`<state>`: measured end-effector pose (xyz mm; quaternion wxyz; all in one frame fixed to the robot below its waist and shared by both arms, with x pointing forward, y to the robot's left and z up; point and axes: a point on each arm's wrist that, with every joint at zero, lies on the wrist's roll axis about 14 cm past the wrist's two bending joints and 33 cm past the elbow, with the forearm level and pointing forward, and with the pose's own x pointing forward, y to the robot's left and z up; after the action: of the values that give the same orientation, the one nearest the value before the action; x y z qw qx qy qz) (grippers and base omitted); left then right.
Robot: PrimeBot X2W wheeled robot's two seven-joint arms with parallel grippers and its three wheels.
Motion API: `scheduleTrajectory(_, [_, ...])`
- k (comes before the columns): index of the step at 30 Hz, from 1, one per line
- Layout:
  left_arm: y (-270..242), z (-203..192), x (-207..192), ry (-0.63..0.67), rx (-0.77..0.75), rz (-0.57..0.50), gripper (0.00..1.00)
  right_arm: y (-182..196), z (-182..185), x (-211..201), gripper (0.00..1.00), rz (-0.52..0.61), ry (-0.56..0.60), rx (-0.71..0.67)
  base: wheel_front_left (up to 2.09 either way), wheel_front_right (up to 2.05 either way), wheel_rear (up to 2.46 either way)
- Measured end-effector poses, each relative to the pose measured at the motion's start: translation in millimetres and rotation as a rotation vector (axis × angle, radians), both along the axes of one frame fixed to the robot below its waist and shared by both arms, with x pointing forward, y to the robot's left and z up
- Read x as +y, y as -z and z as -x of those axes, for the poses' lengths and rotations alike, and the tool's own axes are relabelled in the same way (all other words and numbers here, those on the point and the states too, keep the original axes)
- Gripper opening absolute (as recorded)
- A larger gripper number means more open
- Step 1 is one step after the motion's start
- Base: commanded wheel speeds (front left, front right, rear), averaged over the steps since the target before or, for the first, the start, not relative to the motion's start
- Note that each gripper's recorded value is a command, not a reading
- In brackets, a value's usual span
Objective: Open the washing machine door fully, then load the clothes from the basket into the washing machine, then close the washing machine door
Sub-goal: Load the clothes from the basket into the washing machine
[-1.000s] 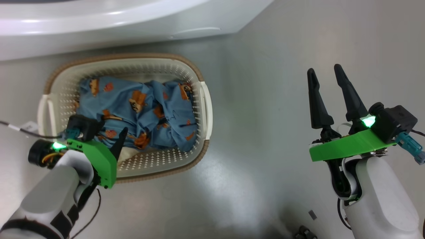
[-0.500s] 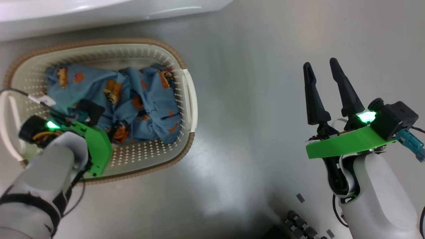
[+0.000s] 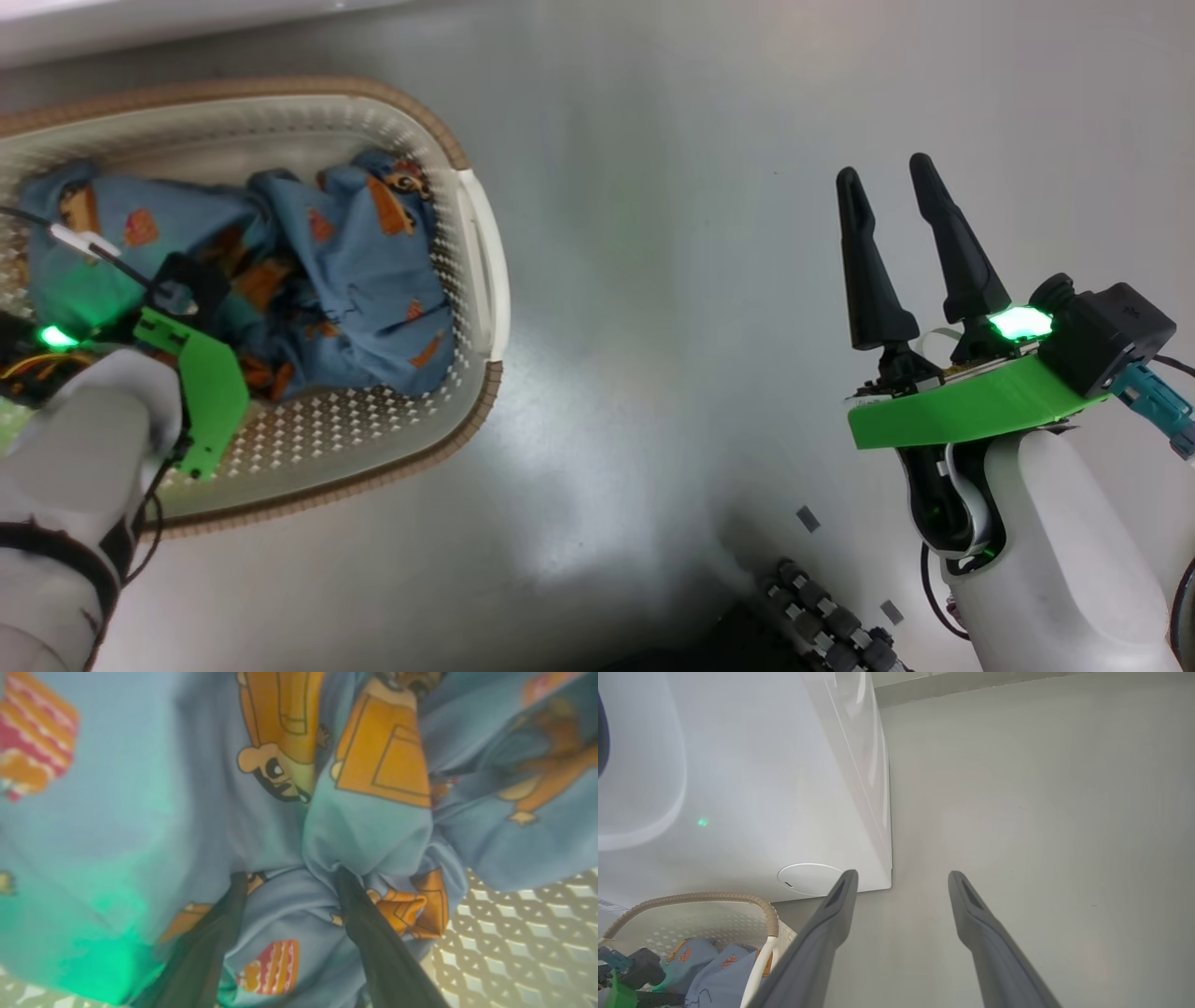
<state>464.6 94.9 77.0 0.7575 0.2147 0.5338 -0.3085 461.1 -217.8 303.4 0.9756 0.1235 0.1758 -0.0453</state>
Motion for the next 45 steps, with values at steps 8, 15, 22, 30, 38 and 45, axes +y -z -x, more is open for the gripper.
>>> scheduleTrajectory(8, [17, 15, 5, 0.036, 0.084, -0.059, 1.0, 3, 3, -4, 1.0, 0.005, 0.011, 0.012, 0.0, 0.0, 0.0])
scheduleTrajectory(15, [15, 8, 4, 0.039, 0.06, -0.024, 0.0, 6, 2, -1, 1.0, -0.001, 0.005, 0.013, 0.0, 0.0, 0.0])
scheduleTrajectory(22, [1, 1, 3, 0.017, 0.028, 0.03, 0.0, -1, -9, 4, 1.0, -0.011, -0.009, -0.018, 0.0, 0.0, 0.0])
scheduleTrajectory(30, [-39, -13, -26, -0.052, -0.068, 0.186, 0.0, -25, -16, 5, 1.0, -0.006, -0.015, -0.076, 0.0, 0.0, 0.0])
scheduleTrajectory(38, [-87, -8, -44, -0.097, -0.147, 0.3, 0.0, -57, -17, 6, 1.0, 0.004, -0.016, -0.137, 0.0, 0.0, 0.0])
scheduleTrajectory(45, [-136, -2, -59, -0.135, -0.218, 0.408, 0.0, -81, -6, 5, 1.0, 0.008, -0.008, -0.17, 0.0, 0.0, 0.0])
